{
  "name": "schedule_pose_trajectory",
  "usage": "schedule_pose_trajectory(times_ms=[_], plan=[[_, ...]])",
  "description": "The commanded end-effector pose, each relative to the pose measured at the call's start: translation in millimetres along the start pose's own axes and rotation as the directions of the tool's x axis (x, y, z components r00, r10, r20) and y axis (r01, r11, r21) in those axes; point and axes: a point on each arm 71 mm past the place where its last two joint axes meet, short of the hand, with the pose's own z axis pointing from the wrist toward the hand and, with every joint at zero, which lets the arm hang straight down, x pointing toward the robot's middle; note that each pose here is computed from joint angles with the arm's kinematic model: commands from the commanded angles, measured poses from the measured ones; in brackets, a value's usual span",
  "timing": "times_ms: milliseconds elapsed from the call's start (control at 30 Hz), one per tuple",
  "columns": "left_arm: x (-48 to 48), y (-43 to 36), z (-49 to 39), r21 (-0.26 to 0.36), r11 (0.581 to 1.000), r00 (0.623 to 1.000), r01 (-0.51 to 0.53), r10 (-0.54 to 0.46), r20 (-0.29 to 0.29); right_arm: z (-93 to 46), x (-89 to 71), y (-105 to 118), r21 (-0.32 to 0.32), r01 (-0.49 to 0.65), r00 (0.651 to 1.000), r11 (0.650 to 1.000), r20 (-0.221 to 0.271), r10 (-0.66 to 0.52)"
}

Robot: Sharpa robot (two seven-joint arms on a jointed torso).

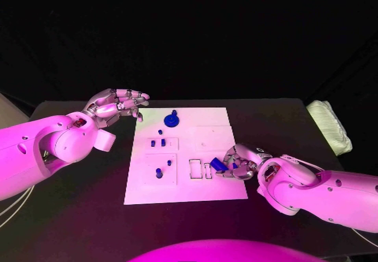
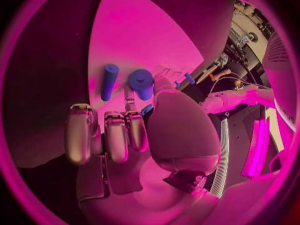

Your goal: Assemble the parts on the task board

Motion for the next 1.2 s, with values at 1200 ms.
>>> schedule_pose_trajectory(times_ms=[1200], plan=[[2.7,0.3,-0.3,-0.012,1.0,1.0,0.011,-0.011,-0.029,1.1,-30.8,27.5,0.004,-0.258,0.966,0.966,0.011,0.258]])
